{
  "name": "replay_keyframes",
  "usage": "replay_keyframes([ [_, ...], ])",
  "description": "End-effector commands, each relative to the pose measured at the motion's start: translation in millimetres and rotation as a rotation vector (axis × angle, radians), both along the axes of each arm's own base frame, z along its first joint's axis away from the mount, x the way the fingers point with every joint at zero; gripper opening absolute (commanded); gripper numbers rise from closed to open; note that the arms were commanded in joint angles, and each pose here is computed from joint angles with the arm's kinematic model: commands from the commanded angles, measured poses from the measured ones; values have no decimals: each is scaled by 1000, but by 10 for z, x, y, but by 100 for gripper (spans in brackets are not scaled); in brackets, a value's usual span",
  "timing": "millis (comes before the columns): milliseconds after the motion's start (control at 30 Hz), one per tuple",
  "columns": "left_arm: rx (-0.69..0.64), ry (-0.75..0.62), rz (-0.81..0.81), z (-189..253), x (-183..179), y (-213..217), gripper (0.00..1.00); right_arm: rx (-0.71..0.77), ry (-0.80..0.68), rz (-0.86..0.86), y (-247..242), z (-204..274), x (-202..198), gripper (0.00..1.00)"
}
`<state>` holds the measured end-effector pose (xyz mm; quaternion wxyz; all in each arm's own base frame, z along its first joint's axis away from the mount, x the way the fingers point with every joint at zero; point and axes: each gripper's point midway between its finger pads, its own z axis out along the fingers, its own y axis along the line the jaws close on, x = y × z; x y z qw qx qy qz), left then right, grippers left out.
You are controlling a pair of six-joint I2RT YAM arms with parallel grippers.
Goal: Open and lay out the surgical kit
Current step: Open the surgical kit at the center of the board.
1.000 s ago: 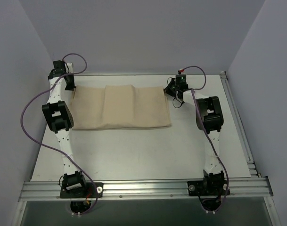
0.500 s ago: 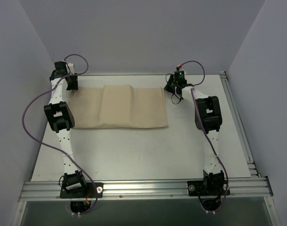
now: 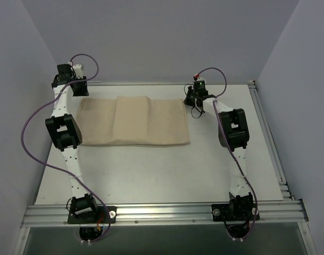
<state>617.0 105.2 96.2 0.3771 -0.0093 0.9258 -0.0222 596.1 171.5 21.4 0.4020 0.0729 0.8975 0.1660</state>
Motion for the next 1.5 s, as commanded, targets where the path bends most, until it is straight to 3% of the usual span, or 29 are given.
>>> replay_keyframes([
  [0,-33,-26,-32,115,64,-58,48,-7,-113,19,97,533,118,9],
  [133,-53,34,-20,-117,24,-48,42,-35,-138,14,96,689,102,9],
  [400,-53,73,13,-416,46,15,46,-38,-76,72,256,413,101,11],
  [767,-39,64,30,-442,83,83,49,-23,-15,97,341,108,100,14],
  [1000,-98,76,47,-484,47,106,49,-22,23,102,348,-45,58,18],
  [1100,-100,77,47,-485,41,109,49,-20,27,105,354,-53,51,19],
  [1233,-91,78,41,-474,27,115,52,-39,15,94,316,17,66,28],
  [1467,-75,74,34,-463,31,134,54,-71,22,93,307,-2,47,29],
])
